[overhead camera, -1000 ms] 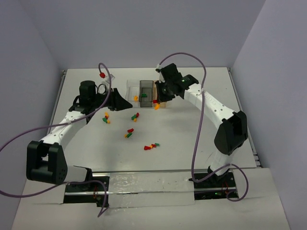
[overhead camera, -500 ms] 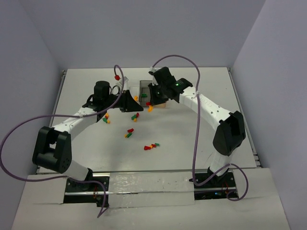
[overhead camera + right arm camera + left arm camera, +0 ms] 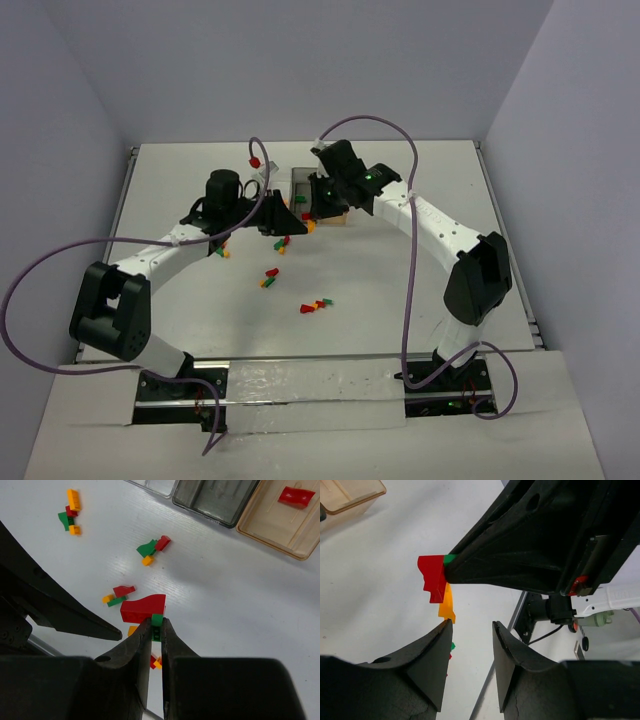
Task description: Sort the legos into containers by color
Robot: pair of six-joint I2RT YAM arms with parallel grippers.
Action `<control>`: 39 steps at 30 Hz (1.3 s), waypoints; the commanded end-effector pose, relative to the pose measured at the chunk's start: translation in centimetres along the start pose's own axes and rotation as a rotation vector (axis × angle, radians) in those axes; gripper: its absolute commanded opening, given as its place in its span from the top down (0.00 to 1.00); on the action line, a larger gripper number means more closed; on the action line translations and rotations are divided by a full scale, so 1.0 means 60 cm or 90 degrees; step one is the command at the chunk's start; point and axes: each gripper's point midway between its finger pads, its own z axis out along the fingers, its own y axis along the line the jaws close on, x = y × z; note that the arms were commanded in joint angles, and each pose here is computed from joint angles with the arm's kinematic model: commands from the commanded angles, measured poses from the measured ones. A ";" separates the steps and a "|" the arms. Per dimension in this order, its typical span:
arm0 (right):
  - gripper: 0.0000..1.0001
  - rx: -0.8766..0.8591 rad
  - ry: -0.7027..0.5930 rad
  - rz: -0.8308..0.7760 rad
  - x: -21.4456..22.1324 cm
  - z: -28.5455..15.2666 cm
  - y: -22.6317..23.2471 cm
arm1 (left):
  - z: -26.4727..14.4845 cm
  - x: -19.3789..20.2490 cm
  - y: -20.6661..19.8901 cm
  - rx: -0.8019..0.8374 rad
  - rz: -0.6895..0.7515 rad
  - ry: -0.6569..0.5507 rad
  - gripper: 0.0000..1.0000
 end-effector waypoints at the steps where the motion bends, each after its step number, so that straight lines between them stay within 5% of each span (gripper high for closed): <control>1: 1.00 -0.045 -0.068 0.009 -0.046 -0.050 0.035 | 0.005 -0.034 -0.006 -0.015 0.042 -0.028 0.53; 13: 1.00 -0.067 -0.066 0.018 -0.045 -0.059 0.047 | 0.007 -0.038 0.004 -0.038 0.046 -0.031 0.56; 31: 1.00 -0.024 -0.085 0.046 -0.054 -0.057 0.029 | 0.014 -0.027 0.015 -0.049 0.017 -0.020 0.99; 39: 1.00 0.016 -0.120 0.048 -0.069 -0.075 0.010 | 0.012 -0.019 0.045 -0.111 -0.005 -0.021 1.00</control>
